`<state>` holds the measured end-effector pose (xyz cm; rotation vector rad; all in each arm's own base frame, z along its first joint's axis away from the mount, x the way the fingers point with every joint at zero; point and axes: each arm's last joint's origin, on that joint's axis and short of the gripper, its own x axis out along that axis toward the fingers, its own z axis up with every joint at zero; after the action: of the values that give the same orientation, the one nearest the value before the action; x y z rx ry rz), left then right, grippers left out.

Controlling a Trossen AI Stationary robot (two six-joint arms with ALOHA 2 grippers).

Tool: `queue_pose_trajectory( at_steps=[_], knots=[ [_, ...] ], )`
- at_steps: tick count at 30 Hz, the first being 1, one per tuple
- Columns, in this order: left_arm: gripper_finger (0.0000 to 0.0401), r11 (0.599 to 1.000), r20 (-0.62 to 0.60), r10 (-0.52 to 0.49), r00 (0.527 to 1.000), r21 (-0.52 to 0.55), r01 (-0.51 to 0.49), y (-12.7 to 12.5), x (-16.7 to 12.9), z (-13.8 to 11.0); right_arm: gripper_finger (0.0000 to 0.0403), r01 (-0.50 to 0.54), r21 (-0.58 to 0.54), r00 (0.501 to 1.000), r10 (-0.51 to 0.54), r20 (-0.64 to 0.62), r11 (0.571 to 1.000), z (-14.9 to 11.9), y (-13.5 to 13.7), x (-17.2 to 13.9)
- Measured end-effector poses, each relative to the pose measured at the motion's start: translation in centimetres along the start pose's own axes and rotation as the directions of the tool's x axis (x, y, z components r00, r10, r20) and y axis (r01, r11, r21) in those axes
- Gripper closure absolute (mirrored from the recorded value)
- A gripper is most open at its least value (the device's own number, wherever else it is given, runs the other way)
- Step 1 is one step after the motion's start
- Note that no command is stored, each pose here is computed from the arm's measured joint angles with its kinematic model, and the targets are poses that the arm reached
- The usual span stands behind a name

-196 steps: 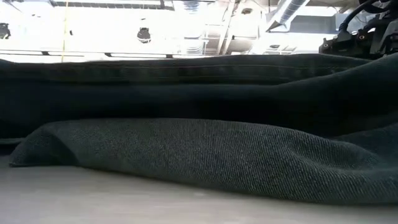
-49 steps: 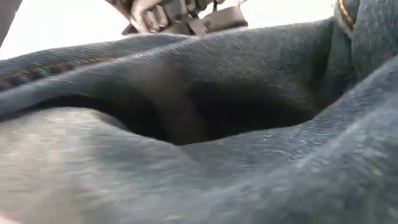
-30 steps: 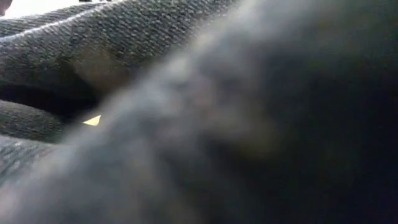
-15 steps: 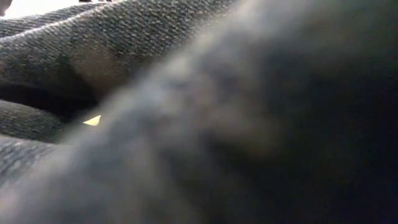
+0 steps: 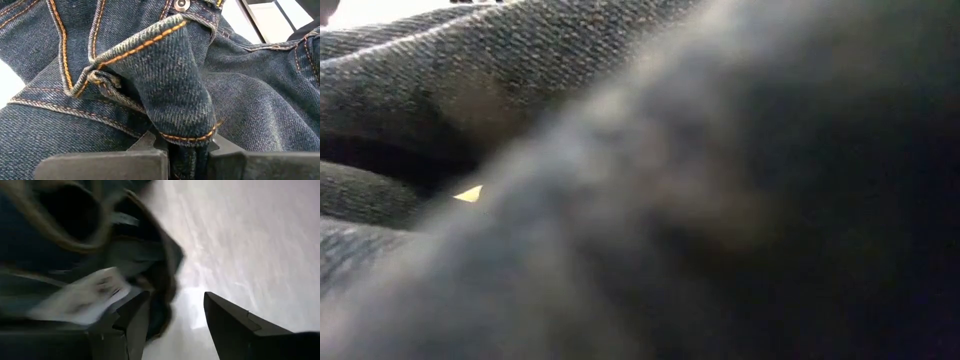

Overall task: Fold laundry
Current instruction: Fold the blue pants

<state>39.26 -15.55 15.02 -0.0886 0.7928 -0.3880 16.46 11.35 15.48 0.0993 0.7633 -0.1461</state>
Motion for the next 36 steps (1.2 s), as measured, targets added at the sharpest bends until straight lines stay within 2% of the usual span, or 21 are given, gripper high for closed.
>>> queue_pose_trajectory(
  at_steps=[4,7,9,13,14,18,21,23,25,27,30,33,36],
  knots=[
    [0.0390,1.000,0.001,-0.001,1.000,-0.013,0.001,0.1,0.0,0.0,0.0191,0.019,-0.043,0.999,-0.021,-0.032,0.999,-0.1,0.0,2.0],
    [0.0390,1.000,0.000,0.001,1.000,-0.014,-0.001,0.1,0.0,0.0,0.0204,0.007,-0.070,1.000,-0.007,0.004,0.998,0.2,0.5,3.3],
    [0.0390,1.000,-0.004,0.003,1.000,-0.012,-0.003,0.2,0.0,0.0,0.0236,0.017,-0.084,0.999,-0.014,0.033,0.996,0.4,0.5,3.9],
    [0.0390,0.997,-0.019,0.069,0.997,0.028,-0.068,0.1,-1.7,0.6,0.0357,0.006,-0.113,0.997,0.003,0.081,0.994,1.3,0.3,3.9],
    [0.0390,0.995,-0.017,0.094,0.995,0.042,-0.093,0.0,-2.5,0.8,0.0376,-0.002,-0.129,0.995,0.015,0.101,0.992,1.7,0.2,3.6],
    [0.0390,0.982,0.049,0.169,0.984,0.079,-0.172,0.0,-5.9,2.6,0.0373,0.010,-0.198,0.976,0.033,0.213,0.980,4.0,-0.1,1.9],
    [0.0390,0.976,0.159,0.184,0.970,0.086,-0.200,0.0,-8.9,4.5,0.0376,0.071,-0.349,0.937,0.057,0.344,0.934,6.7,-0.1,0.0],
    [0.0390,0.973,0.246,0.184,0.952,0.091,-0.212,0.0,-10.9,5.7,0.0380,0.137,-0.436,0.885,0.088,0.458,0.889,8.7,-0.1,-1.4],
    [0.0390,0.968,0.317,0.188,0.929,0.103,-0.231,0.0,-12.8,6.6,0.0380,0.196,-0.462,0.818,0.115,0.563,0.865,10.5,-0.2,-2.7],
    [0.0390,0.959,0.380,0.193,0.904,0.122,-0.256,-0.2,-14.5,7.4,0.0379,0.221,-0.452,0.747,0.148,0.648,0.864,12.1,-0.2,-4.0],
    [0.0390,0.939,0.462,0.210,0.862,0.149,-0.309,-0.4,-16.8,8.2,0.0372,0.231,-0.466,0.699,0.187,0.690,0.854,13.7,-0.4,-5.2],
    [0.0390,0.913,0.527,0.234,0.817,0.169,-0.371,-0.5,-18.2,8.8,0.0373,0.199,-0.495,0.677,0.247,0.693,0.846,14.6,-0.2,-5.7],
    [0.0390,0.891,0.558,0.241,0.794,0.198,-0.409,-0.4,-18.7,9.2,0.0377,0.180,-0.513,0.668,0.279,0.690,0.839,15.1,0.1,-5.7]
  ],
)
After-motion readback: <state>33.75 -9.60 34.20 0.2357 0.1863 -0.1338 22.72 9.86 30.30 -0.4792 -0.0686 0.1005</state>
